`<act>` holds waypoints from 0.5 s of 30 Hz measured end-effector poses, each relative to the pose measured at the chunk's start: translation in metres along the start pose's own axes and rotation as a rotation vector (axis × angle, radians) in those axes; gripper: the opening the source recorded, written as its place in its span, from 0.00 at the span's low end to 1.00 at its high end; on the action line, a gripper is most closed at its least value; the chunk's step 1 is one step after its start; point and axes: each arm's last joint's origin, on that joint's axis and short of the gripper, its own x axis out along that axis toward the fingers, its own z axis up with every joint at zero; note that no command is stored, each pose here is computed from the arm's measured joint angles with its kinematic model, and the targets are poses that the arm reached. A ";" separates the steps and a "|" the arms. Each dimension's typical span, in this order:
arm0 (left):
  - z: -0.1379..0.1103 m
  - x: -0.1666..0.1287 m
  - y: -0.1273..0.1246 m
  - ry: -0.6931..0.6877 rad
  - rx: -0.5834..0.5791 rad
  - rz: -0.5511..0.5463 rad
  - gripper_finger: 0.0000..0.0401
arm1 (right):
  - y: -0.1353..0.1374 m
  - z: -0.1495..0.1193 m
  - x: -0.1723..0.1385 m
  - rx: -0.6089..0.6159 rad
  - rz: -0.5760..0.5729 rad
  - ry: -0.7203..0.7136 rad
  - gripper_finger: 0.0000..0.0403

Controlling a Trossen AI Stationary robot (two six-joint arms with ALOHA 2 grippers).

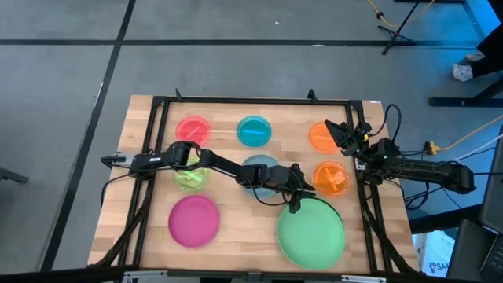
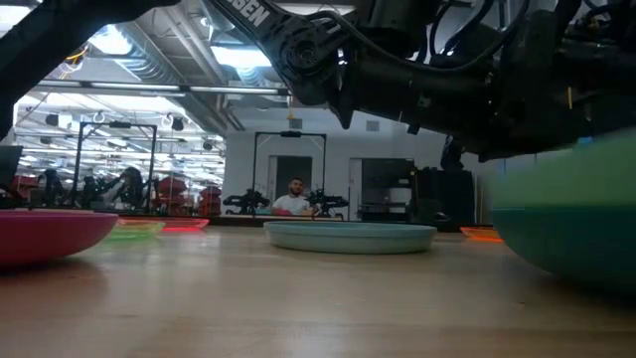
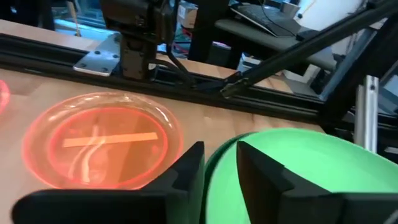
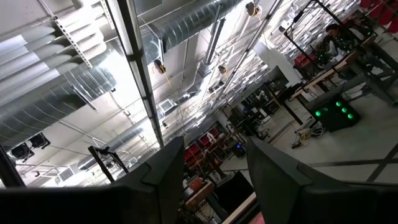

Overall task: Stack plastic plates
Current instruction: Stack the pink plate on top of the light green plate

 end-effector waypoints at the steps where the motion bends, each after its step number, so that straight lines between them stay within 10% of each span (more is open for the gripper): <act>1: 0.000 0.000 0.000 0.007 0.000 -0.009 0.23 | 0.000 0.000 0.000 0.000 0.001 0.002 0.42; 15: 0.033 -0.034 -0.017 0.268 0.116 0.015 0.25 | -0.007 -0.009 -0.001 -0.110 -0.060 0.098 0.42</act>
